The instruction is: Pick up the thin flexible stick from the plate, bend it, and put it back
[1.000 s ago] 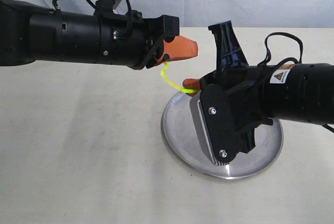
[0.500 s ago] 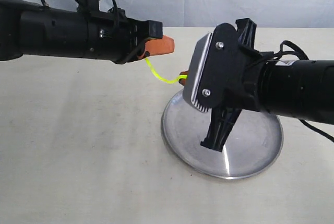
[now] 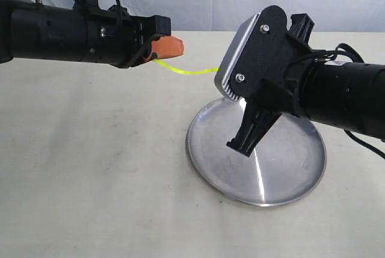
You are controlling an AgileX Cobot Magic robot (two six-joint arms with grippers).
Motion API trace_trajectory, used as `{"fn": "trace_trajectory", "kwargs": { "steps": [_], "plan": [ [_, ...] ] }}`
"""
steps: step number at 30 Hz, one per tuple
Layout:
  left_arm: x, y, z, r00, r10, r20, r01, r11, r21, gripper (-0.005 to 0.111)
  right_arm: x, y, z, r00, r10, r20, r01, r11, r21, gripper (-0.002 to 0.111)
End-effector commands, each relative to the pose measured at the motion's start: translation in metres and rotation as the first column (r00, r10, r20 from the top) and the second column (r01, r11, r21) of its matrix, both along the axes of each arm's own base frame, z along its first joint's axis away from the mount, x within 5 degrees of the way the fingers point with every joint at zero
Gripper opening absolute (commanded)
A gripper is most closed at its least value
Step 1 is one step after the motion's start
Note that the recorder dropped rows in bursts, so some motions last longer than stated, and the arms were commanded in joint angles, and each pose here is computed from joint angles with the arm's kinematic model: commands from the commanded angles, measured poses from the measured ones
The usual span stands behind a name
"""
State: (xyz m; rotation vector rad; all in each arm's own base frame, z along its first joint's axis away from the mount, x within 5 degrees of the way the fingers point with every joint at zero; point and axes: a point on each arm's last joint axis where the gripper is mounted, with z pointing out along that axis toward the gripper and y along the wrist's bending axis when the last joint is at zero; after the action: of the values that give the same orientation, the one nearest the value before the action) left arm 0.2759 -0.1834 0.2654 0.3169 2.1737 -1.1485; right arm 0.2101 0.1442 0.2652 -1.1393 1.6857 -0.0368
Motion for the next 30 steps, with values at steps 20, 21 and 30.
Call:
{"fn": "trace_trajectory", "kwargs": {
  "steps": [20, 21, 30],
  "plan": [
    [0.024, 0.047, 0.001, 0.993, 0.122, -0.005, -0.122, 0.992, -0.011, 0.058, -0.004, -0.027, -0.047, 0.924, -0.331, -0.192, 0.336, 0.942, -0.008, -0.001],
    [0.026, 0.050, 0.001, 0.991, 0.132, -0.006, -0.132, 0.991, -0.013, 0.058, -0.005, -0.028, -0.049, 0.913, -0.346, -0.217, 0.354, 0.935, 0.002, -0.001],
    [0.027, 0.055, 0.000, 0.991, 0.136, -0.011, -0.136, 0.991, 0.003, 0.058, -0.010, -0.031, -0.064, 0.871, -0.391, -0.297, 0.409, 0.913, -0.003, -0.001]
  ]
}}
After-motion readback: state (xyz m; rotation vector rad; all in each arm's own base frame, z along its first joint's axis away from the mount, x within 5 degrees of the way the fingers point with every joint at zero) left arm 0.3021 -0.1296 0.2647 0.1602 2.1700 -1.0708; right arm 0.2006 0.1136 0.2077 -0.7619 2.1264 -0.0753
